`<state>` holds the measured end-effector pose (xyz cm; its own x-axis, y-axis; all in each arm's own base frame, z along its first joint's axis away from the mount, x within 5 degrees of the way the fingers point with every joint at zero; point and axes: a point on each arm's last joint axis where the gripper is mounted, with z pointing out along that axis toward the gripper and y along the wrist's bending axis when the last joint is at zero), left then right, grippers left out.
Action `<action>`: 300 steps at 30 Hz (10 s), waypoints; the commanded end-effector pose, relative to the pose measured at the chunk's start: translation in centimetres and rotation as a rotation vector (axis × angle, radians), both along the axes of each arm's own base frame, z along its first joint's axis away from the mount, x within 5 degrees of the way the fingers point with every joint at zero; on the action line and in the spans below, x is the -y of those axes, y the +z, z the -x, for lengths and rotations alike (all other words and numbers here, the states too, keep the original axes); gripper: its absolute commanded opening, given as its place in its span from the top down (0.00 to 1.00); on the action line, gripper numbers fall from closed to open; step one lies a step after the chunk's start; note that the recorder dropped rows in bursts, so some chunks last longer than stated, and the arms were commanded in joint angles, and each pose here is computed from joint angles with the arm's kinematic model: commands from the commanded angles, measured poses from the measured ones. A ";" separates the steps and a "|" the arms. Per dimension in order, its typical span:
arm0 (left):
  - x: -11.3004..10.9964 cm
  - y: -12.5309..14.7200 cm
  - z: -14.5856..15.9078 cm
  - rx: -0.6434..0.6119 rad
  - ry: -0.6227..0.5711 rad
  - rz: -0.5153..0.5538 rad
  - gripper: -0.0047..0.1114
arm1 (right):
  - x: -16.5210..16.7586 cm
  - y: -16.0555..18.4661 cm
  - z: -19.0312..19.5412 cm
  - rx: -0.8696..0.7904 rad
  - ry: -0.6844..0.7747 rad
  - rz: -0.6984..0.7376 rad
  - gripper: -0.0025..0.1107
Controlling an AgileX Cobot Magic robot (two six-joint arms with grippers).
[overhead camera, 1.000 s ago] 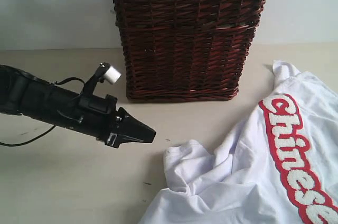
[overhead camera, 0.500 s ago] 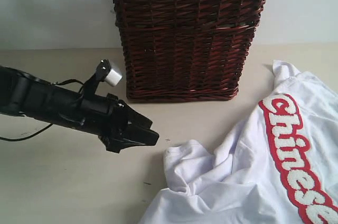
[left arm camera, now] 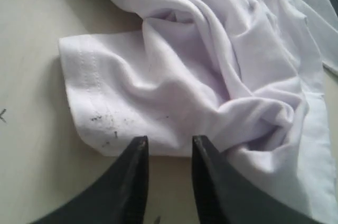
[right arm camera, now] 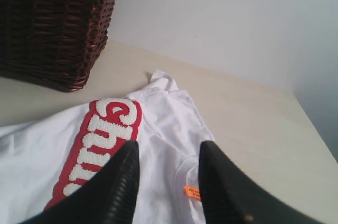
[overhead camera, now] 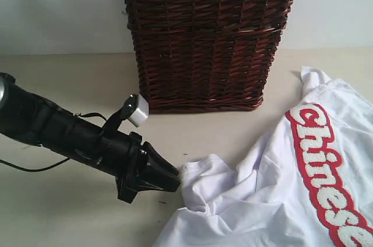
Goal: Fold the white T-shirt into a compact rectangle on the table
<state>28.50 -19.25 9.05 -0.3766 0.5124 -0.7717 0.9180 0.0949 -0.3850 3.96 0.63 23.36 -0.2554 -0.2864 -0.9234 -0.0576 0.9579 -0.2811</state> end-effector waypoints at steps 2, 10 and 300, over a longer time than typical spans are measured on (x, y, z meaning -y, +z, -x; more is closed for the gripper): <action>0.5 -0.1 -0.7 0.004 0.010 0.023 0.70 | 0.0 0.0 0.0 0.008 -0.002 -0.001 0.66; 1.4 1.1 -3.1 0.106 0.011 0.034 0.49 | 0.0 0.0 0.0 0.008 -0.002 -0.001 0.66; -6.5 8.0 7.2 -0.012 0.378 -0.443 0.43 | 0.0 0.0 0.0 0.008 -0.001 -0.003 0.66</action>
<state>21.52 -12.73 16.82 -0.5995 0.6234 -0.5021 0.7872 0.5726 -0.2290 3.96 0.63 23.36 -0.2554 -0.2864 -0.9234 -0.0576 0.9579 -0.2811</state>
